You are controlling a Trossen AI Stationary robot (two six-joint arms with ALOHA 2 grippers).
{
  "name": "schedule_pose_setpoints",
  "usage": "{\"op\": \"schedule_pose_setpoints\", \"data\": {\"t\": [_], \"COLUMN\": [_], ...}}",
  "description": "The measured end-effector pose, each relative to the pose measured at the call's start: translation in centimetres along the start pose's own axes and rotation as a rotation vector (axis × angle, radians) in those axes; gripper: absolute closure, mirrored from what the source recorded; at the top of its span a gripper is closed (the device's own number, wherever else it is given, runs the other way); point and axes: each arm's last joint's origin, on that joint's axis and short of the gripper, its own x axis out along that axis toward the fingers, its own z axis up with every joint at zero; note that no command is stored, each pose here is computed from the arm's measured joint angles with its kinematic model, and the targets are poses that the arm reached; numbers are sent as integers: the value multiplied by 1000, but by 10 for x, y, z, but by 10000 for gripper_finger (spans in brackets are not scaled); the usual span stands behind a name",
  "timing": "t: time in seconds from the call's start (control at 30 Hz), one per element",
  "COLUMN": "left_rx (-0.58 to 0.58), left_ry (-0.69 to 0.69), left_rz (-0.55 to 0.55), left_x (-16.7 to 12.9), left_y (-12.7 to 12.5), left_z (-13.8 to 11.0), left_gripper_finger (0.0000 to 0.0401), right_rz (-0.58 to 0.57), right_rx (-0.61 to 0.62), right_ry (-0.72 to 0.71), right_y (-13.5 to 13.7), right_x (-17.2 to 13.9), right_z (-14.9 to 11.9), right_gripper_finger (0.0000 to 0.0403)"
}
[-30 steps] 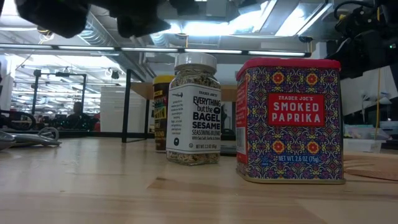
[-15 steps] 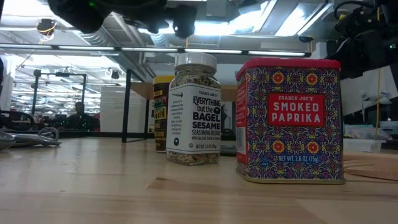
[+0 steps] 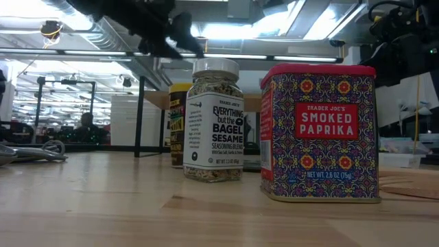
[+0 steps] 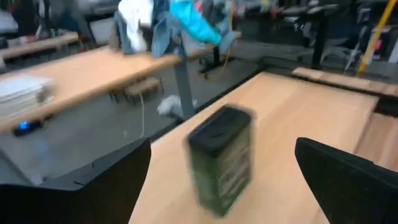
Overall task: Shelf spices
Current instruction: Remove the green seasoning can from the shelf
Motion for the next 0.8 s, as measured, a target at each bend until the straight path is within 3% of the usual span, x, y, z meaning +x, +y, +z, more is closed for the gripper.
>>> {"op": "schedule_pose_setpoints", "data": {"t": [0.1,0.3,0.47,0.8], "left_rx": [18,49,72,115], "left_ry": [10,41,61,48], "left_rz": [-14,-164,-202,-333], "left_x": [6,22,34,65], "left_y": [13,31,44,50], "left_z": [1,-3,-7,-24], "left_gripper_finger": [11,11,11,11], "right_rz": [5,45,43,43], "right_rx": [5,40,82,133], "right_ry": [-9,-78,-155,-250], "right_y": [0,1,0,-1], "right_x": [0,0,-1,-3], "right_z": [1,8,16,26], "right_gripper_finger": [47,47,47,47]}}
